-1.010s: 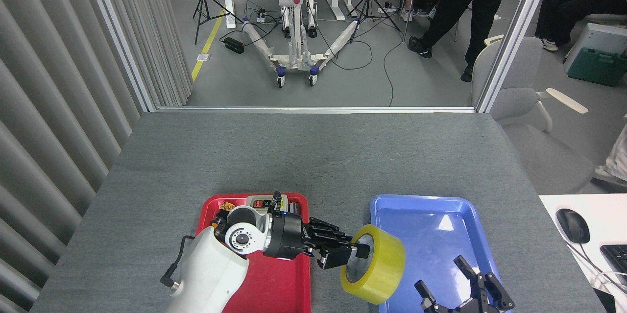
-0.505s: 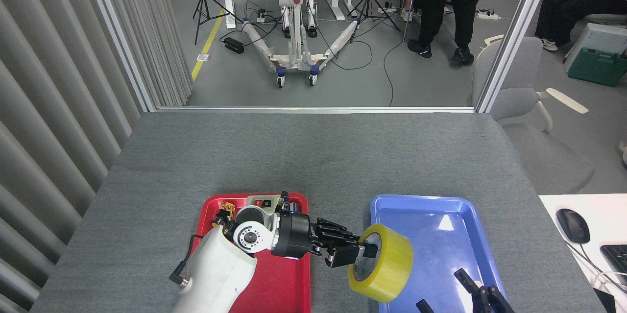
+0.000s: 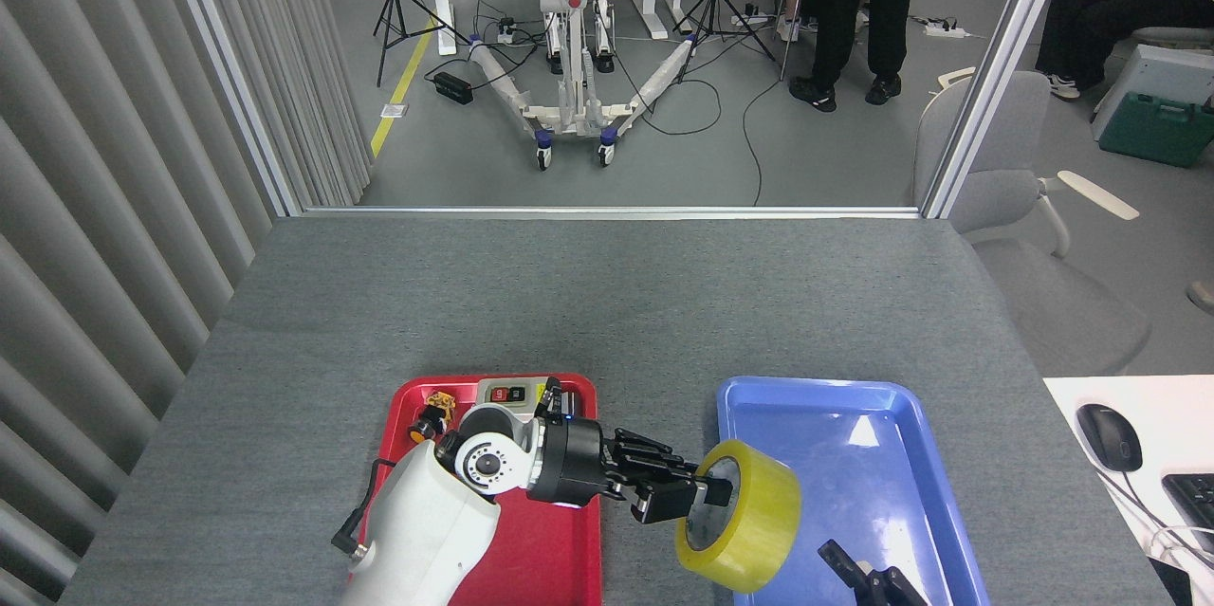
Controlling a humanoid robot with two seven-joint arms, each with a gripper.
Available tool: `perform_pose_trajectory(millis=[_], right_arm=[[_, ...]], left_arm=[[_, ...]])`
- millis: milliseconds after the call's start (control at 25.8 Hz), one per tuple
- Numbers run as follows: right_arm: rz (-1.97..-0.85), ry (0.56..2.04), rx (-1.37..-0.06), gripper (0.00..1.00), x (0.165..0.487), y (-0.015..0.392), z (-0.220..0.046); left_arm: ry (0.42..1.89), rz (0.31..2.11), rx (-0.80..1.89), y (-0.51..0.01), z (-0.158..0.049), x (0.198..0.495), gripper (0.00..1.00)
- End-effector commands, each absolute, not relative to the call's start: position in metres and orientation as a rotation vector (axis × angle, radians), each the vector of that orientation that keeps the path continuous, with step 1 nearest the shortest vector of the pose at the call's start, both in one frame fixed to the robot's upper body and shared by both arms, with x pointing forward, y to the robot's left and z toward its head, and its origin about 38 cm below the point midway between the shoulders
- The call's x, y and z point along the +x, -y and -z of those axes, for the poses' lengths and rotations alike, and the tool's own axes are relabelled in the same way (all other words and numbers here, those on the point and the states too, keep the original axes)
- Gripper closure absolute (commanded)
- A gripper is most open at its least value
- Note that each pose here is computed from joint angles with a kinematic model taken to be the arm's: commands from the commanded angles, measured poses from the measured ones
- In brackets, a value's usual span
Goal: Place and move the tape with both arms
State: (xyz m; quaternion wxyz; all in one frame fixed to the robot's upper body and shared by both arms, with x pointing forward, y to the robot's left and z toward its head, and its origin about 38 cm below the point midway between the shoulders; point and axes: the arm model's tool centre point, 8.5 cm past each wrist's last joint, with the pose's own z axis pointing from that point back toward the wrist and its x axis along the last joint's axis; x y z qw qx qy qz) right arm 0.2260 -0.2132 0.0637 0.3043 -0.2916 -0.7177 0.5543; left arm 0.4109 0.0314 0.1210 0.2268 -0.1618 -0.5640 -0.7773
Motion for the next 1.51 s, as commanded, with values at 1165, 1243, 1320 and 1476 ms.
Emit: perform_pose_trajectory(millis=[1165,1243,1320,1476], right_arm=[[-1.530,1.780,-0.882,1.00,0.233,0.269,-0.070],[-1.571,1.772,-0.910,1.00,0.242,0.275,-0.076],[-1.627,1.726,-0.905,1.00,0.250,0.278,-0.075],[-1.675,1.426,-0.976,1.00,0.278,0.302,-0.071]], left_arm=[[1.439,1.787,-0.307,-0.100,-0.119,0.438,0.01],[1.426,1.732,-0.268,-0.133,-0.110,0.433,0.01],[1.484,1.653,-0.177,-0.157,-0.110,0.427,0.01],[1.597,1.506,0.079,-0.209,-0.113,0.395,0.01]])
